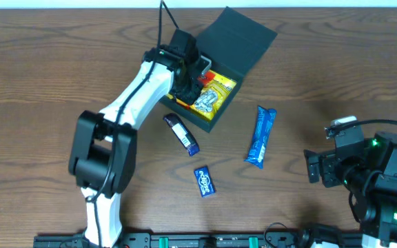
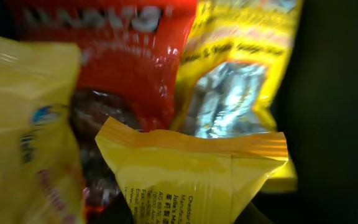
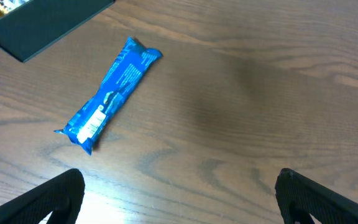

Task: Pack container
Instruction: 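Carry the yellow packet over the box and release it inside, then move left gripper down toward the dark blue Eclipse tin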

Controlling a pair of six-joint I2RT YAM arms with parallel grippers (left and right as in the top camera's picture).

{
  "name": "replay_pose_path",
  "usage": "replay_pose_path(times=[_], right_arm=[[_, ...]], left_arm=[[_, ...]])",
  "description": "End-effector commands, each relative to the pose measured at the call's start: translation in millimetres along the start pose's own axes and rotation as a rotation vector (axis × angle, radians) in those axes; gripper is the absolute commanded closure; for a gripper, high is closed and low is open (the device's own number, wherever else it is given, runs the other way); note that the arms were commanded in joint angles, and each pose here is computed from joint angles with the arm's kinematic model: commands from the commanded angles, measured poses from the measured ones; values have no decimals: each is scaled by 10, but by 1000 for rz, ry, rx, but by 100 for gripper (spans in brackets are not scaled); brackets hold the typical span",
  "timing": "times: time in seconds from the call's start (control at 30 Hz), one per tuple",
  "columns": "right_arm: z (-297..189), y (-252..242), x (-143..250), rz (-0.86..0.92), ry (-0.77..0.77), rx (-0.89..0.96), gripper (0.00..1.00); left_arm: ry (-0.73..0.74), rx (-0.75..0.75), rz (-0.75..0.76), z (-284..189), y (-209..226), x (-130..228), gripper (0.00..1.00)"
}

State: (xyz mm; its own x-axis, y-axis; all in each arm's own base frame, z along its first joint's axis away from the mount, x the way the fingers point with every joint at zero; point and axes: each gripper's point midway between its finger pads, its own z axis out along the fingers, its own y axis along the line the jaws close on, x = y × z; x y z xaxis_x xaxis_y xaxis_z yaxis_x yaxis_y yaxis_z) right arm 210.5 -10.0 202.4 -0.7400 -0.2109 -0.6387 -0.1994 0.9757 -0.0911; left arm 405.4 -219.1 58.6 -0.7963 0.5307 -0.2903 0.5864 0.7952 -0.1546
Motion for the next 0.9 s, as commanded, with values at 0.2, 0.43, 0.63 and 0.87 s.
replay_pose_path(times=[0.2,0.43,0.63,0.87], right_arm=[[7,5,14,24,1,-7,1],[7,5,14,24,1,-7,1],[7,5,14,24,1,-7,1],[7,5,14,24,1,-7,1]], left_arm=[[16,-162,-13,2,297,-12,69],[2,-74,-10,22,136,-38,68],[1,-53,-11,25,98,-37,65],[13,-51,-13,22,94,-10,37]])
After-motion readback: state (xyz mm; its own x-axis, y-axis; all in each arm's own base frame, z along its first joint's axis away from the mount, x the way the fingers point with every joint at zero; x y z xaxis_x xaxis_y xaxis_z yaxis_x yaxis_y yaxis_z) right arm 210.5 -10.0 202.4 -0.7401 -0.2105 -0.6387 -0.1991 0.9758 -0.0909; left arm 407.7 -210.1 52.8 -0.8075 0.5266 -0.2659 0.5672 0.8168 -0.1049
